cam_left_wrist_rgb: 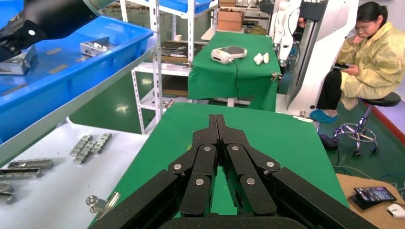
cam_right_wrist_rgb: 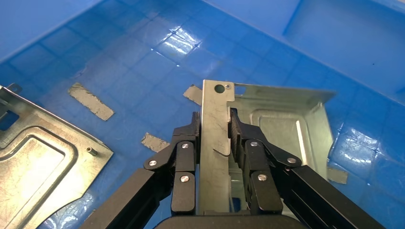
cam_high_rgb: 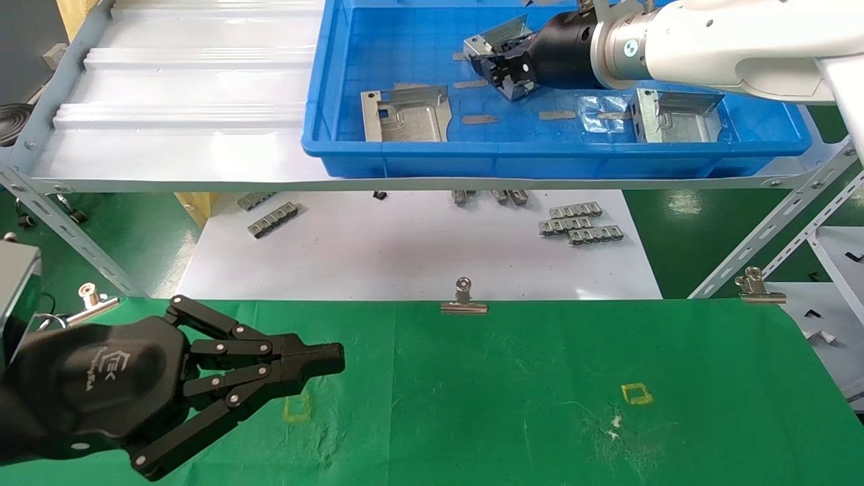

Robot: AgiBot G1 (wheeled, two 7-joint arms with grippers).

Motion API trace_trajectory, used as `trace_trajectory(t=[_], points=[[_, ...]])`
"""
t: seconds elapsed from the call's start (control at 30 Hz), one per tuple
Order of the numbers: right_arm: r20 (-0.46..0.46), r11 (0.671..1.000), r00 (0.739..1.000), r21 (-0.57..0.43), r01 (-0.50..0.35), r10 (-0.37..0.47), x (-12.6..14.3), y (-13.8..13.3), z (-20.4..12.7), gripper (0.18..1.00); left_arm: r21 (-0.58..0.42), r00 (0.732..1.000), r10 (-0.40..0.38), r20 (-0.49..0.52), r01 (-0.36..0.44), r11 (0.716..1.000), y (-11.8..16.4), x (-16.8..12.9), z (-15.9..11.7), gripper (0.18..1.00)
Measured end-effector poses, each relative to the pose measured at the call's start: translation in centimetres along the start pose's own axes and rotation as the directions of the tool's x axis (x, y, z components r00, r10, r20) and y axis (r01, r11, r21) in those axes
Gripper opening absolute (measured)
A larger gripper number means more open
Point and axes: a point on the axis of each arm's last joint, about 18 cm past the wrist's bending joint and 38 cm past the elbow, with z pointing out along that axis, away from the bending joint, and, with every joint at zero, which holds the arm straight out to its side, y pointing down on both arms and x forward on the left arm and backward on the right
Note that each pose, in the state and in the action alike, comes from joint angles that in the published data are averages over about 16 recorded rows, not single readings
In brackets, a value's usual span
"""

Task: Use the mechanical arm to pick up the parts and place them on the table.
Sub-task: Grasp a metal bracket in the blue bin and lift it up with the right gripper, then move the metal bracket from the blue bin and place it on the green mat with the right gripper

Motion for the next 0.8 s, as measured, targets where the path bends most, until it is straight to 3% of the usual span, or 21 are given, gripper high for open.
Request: trace_trajectory(t=[0.37,0.6,0.8], points=[[0.07,0.995,0.997,0.095,0.036,-0.043,0.6,-3.4,-3.4,0.297,0.0,1.0,0.0,0.0,0.0,1.0,0.0,0.0,0.0,0.19],[0.154,0.982,0.982,0.168,0.082,-0.109,1.1,-4.9,-8.4,0.29,0.0,1.0,0.0,0.0,0.0,1.0,0.0,0.0,0.0,0.19],[0.217,0.973,0.964,0.206,0.106,-0.151,1.0,-4.2,-13.7,0.29,0.0,1.0,0.0,0.0,0.0,1.0,0.0,0.0,0.0,0.19]])
